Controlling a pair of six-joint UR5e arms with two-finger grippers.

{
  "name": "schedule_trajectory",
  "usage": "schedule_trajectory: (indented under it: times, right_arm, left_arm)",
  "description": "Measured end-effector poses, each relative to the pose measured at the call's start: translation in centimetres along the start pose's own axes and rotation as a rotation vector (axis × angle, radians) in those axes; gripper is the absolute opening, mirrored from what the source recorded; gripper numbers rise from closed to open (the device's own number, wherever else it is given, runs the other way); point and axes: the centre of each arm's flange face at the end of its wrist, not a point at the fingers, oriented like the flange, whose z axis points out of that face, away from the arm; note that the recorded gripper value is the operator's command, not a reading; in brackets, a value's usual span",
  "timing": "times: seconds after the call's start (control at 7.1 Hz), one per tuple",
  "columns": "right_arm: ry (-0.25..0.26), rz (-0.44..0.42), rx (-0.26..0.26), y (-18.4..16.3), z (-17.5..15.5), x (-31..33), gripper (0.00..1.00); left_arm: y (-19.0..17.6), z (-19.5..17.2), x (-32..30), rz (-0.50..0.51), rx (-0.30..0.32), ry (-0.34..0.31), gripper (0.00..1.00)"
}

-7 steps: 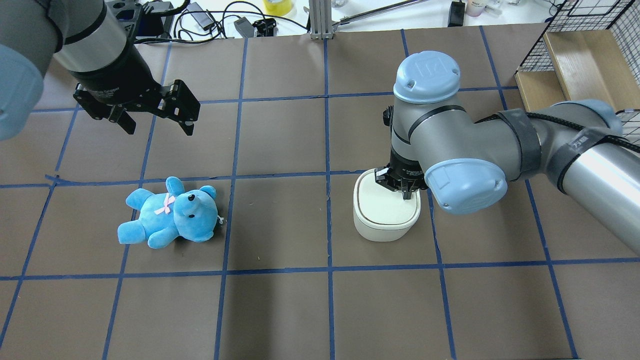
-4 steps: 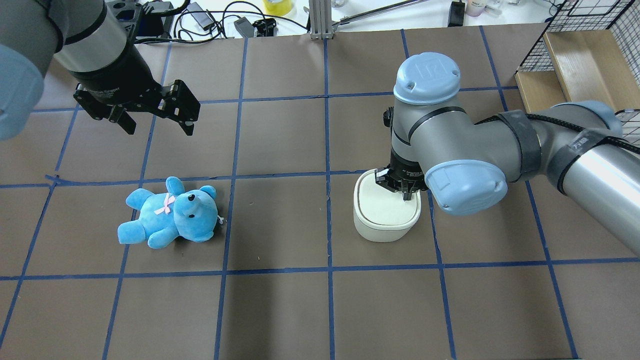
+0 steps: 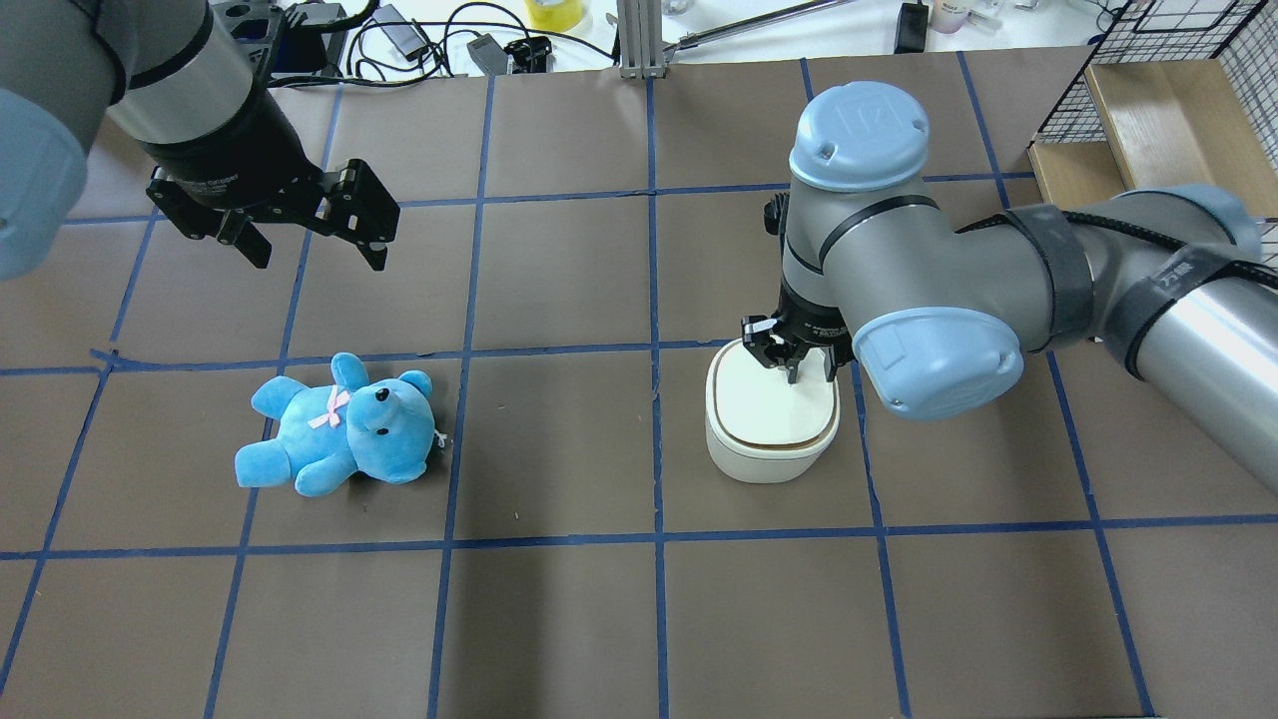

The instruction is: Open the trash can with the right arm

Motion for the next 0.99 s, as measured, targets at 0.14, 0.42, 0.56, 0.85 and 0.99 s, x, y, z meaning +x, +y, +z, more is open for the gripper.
schedule_trajectory:
  times: [0.14,0.42,0.56,0.85,0.99]
  right_arm:
    - [-0.007,0.004,0.016,-0.5,-2.7,0.2,1.0]
    - [-0.011,0.008,0.019,-1.4,-9.3,0.6,1.0]
    - [-0.016,0.01,0.034,-1.7,-12.8,0.7,1.0]
    - [-0.024,0.014,0.064,-1.9,-18.7,1.2,1.0]
    - [-0.023,0.018,0.067,-2.0,-20.0,1.5,1.0]
  left_arm:
    - [0.0,0.0,0.0,0.0,0.0,0.0,1.0]
    - [0.0,0.0,0.0,0.0,0.0,0.0,1.0]
    - [0.0,0.0,0.0,0.0,0.0,0.0,1.0]
    - [0.0,0.0,0.0,0.0,0.0,0.0,1.0]
    - [0.0,0.0,0.0,0.0,0.0,0.0,1.0]
